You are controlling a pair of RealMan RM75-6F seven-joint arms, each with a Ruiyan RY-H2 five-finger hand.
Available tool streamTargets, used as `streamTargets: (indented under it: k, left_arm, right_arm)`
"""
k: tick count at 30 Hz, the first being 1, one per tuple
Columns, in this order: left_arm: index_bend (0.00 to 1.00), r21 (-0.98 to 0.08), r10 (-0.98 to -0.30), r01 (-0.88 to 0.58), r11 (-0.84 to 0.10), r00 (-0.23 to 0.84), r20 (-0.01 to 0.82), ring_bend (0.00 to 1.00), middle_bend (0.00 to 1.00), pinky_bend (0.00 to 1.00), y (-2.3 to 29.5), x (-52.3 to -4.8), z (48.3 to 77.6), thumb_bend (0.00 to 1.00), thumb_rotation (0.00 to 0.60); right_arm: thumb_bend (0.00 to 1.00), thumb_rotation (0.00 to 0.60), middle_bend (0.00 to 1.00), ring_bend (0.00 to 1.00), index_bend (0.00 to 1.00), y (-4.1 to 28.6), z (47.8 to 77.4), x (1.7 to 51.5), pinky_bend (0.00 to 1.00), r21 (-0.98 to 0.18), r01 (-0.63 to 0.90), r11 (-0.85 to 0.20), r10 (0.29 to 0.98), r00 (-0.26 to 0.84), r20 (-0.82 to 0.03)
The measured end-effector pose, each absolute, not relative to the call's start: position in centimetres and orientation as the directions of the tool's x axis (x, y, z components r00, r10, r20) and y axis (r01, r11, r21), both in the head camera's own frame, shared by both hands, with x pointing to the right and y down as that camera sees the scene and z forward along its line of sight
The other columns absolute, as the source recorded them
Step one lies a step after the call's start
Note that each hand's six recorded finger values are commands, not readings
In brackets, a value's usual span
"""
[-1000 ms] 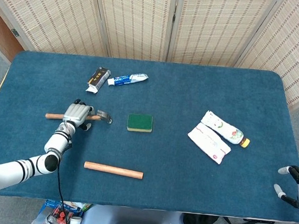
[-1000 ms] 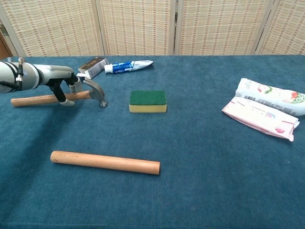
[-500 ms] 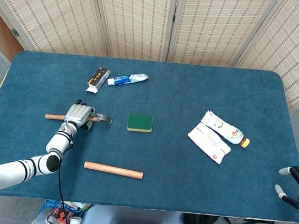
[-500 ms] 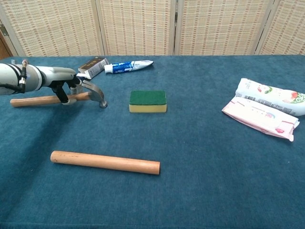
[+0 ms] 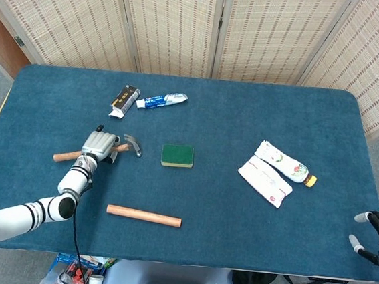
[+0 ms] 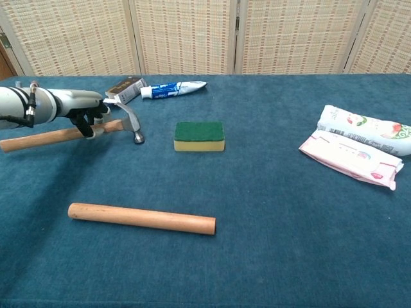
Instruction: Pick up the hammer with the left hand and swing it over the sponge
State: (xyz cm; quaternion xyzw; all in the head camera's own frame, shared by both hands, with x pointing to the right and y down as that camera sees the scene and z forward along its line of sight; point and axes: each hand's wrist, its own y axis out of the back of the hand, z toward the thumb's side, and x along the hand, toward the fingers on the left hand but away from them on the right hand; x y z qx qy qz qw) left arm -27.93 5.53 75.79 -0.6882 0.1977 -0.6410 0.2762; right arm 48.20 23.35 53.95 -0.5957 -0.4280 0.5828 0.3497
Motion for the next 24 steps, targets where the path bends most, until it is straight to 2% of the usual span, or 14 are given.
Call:
streamTargets:
  k: [2, 4, 10, 12, 17, 24]
  left_arm:
    - [0.6, -0.643, -0.633, 0.079, -0.762, 0.118, 0.765, 0.58, 0.67, 0.29, 5.5, -27.8, 75.5, 0.55, 0.6]
    - [0.62, -0.653, -0.641, 0.069, -0.755, 0.138, 0.755, 0.63, 0.69, 0.46, 5.5, -27.7, 75.3, 0.55, 0.6]
    - [0.66, -0.695, -0.676, 0.015, -0.719, 0.22, 0.703, 0.69, 0.74, 0.75, 5.2, -27.4, 73.8, 0.55, 0.6]
    - [0.67, -0.712, -0.691, -0.014, -0.702, 0.254, 0.677, 0.7, 0.75, 0.81, 5.0, -27.2, 73.2, 0.55, 0.6]
    - [0.67, -0.758, -0.737, -0.101, -0.644, 0.349, 0.579, 0.75, 0.75, 0.88, 4.4, -26.6, 71.2, 0.55, 0.6]
    - [0.68, -0.822, -0.779, -0.189, -0.538, 0.483, 0.399, 0.8, 0.75, 0.91, 3.6, -25.2, 68.1, 0.55, 0.6]
  right_arm:
    - [0.22, 0.6, 0.4, 0.34, 0.42, 23.4, 53.9, 48.2, 0.38, -0.916, 0.101, -0.388, 0.918, -0.047, -0.394]
    - [0.22, 0.6, 0.4, 0.34, 0.42, 23.4, 53.9, 48.1, 0.38, -0.916, 0.101, -0.388, 0.918, -0.046, -0.394]
    - [0.22, 0.6, 0.4, 0.34, 0.42, 23.2, 53.8, 47.7, 0.38, -0.917, 0.097, -0.386, 0.92, -0.038, -0.391]
    - [0.22, 0.6, 0.4, 0.34, 0.42, 23.1, 53.7, 47.5, 0.38, -0.918, 0.095, -0.385, 0.92, -0.034, -0.39]
    - [0.22, 0.6, 0.4, 0.34, 0.42, 23.0, 53.6, 47.2, 0.38, -0.919, 0.091, -0.384, 0.921, -0.03, -0.388]
    - [0.22, 0.6, 0.4, 0.34, 0.42, 23.0, 53.7, 47.0, 0.38, -0.915, 0.086, -0.393, 0.918, -0.026, -0.396]
